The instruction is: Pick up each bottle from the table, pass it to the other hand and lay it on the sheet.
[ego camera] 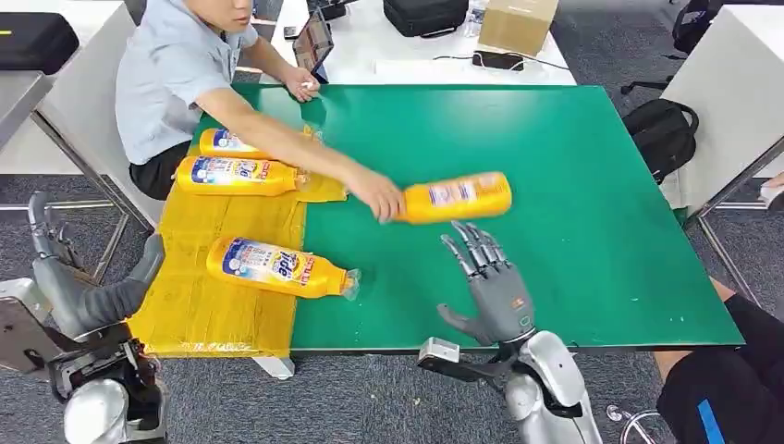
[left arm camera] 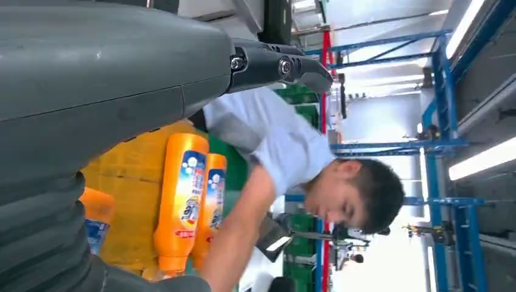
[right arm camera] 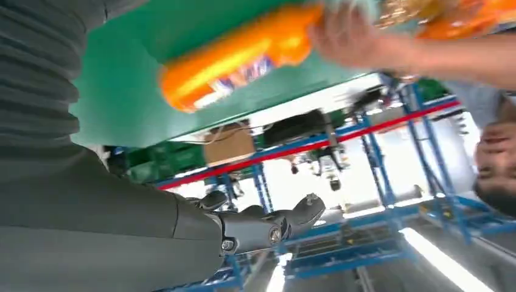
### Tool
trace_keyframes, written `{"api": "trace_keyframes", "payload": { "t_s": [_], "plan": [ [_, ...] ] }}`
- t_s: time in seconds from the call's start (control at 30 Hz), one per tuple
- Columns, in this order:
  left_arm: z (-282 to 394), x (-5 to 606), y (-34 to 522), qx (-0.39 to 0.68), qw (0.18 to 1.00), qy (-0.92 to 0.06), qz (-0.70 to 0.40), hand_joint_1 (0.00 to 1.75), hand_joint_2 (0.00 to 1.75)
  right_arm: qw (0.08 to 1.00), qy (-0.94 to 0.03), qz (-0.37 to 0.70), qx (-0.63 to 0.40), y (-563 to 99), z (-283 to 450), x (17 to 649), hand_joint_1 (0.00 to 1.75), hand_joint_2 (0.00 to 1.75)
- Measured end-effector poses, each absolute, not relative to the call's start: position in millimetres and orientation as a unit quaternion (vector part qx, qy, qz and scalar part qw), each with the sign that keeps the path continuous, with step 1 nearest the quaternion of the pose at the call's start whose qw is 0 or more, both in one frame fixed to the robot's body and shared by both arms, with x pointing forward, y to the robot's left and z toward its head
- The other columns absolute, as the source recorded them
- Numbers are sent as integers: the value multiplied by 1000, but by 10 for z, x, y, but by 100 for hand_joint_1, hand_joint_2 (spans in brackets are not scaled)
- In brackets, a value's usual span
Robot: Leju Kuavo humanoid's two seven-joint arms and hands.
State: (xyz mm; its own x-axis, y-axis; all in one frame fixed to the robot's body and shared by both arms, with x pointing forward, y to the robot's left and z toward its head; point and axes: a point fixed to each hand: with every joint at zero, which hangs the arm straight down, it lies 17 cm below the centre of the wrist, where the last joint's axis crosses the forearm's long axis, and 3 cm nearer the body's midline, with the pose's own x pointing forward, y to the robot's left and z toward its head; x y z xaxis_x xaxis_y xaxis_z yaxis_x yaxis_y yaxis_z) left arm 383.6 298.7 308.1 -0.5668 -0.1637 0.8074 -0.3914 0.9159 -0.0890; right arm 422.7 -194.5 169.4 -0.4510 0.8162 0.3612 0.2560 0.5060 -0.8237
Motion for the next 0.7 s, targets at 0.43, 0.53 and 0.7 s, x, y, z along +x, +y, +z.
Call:
{"api": "trace_keyframes", "payload": {
  "t_s": [0.43,0.53,0.7],
  "plan": [
    [2936,3999,2539,99,468,-874,87,0,175,452,-716,415,-334,-2105,982,4623,0,175],
    [2903,4019,2508,96,473,-872,85,0,175,460,-710,420,-327,-2094,887,4657,0,175],
    [2867,4038,2479,93,478,-870,83,0,175,469,-704,425,-321,-2085,793,4676,0,175]
  ]
}}
